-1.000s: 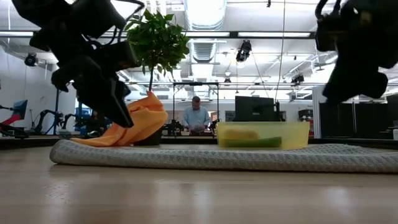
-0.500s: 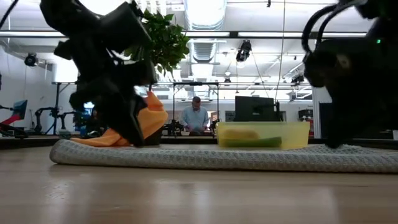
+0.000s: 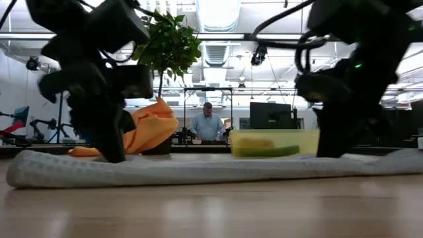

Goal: Fold microfiber towels
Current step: Fold the gray microfiber towel

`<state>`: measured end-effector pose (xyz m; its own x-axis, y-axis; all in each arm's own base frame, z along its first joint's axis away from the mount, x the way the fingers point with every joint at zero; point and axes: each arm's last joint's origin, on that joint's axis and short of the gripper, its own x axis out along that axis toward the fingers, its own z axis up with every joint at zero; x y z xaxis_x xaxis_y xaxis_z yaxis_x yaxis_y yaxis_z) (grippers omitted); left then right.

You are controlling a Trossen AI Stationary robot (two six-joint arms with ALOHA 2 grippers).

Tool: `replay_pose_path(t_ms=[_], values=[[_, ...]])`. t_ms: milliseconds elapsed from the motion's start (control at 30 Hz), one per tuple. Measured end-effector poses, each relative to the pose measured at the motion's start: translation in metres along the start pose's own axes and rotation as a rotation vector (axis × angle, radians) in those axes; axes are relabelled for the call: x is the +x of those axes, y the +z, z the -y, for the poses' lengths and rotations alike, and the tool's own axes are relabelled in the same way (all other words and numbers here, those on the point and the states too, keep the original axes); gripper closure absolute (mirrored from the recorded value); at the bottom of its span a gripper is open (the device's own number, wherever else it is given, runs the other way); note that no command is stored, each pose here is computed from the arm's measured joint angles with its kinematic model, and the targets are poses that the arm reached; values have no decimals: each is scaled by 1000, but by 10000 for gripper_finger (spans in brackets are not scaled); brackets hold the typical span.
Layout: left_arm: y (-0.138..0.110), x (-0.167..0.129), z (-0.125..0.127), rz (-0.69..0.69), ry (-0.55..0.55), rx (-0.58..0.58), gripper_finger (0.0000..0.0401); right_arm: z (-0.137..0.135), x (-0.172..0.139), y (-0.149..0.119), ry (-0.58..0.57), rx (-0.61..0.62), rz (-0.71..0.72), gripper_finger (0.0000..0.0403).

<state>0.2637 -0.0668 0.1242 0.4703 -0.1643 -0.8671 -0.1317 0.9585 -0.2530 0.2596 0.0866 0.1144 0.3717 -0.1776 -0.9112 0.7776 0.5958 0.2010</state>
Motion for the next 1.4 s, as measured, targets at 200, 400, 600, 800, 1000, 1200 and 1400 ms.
replay_pose_path(t_ms=[200, 400, 600, 800, 1000, 1200, 1400], values=[[-12, 1, 29, 4, -54, -86, 401, 14, 7, 31, -46, -66, 19, 394], [-21, 2, 56, 92, -83, -161, 401, 23, 14, 56, -27, -111, 40, 394], [-15, 12, 83, 93, -106, -176, 401, 24, 18, 73, 32, -113, 79, 394], [1, 26, 102, 86, -140, -167, 401, 24, 20, 87, 58, -136, 95, 394], [11, 31, 113, 91, -164, -110, 401, 9, 30, 110, 90, -199, 91, 394], [23, 41, 125, 101, -192, -82, 401, -13, 49, 134, 125, -257, 84, 394], [30, 46, 131, 134, -193, -57, 401, -38, 62, 156, 138, -309, 85, 394]])
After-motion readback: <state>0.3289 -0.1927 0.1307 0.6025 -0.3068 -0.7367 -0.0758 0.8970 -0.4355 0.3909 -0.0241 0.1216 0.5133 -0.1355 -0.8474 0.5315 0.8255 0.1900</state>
